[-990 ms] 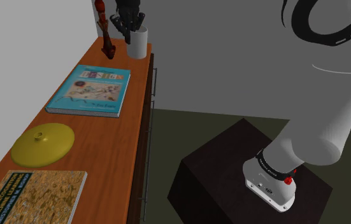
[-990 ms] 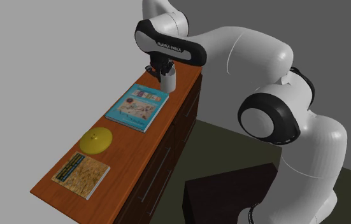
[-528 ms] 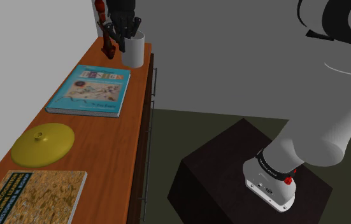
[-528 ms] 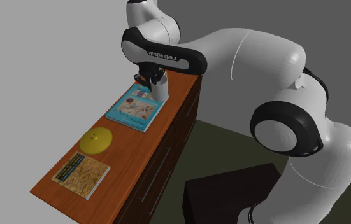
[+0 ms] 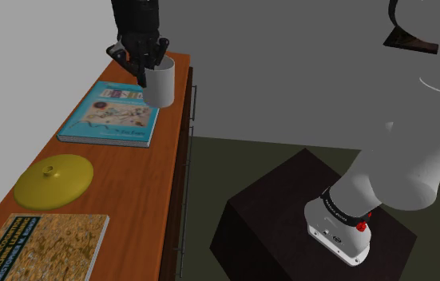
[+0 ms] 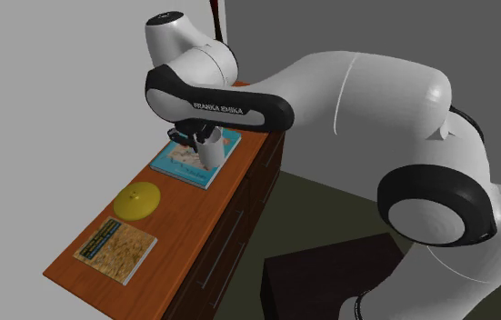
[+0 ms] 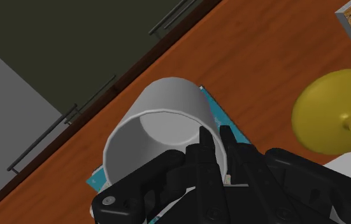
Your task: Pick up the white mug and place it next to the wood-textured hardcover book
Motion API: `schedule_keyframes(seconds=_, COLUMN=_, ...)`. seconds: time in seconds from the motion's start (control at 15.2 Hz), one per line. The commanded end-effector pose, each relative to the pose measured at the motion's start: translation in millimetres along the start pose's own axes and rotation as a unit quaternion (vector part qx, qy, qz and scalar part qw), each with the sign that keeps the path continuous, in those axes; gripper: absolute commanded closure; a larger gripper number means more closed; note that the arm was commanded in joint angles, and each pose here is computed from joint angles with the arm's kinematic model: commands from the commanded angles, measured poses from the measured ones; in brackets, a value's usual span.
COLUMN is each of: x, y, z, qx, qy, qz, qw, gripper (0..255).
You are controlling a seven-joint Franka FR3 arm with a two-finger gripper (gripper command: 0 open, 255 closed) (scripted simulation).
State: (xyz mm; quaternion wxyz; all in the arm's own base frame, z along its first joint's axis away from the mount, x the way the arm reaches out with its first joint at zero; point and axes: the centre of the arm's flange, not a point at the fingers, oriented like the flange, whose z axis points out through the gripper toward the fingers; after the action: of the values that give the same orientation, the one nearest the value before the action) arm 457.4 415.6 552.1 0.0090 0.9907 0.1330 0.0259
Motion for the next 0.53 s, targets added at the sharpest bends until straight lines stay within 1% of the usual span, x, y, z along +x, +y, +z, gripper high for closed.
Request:
schedule_keyframes(seconds=0.0, x=-16, y=-21, z=-3, qx=0.0, qy=0.0, qz=0.001, qw=1.0, gripper=255)
schedule_keyframes(seconds=0.46, x=-70, y=-96, z=-8, qx=0.0, qy=0.0, qz=0.001, qw=1.0, gripper=255)
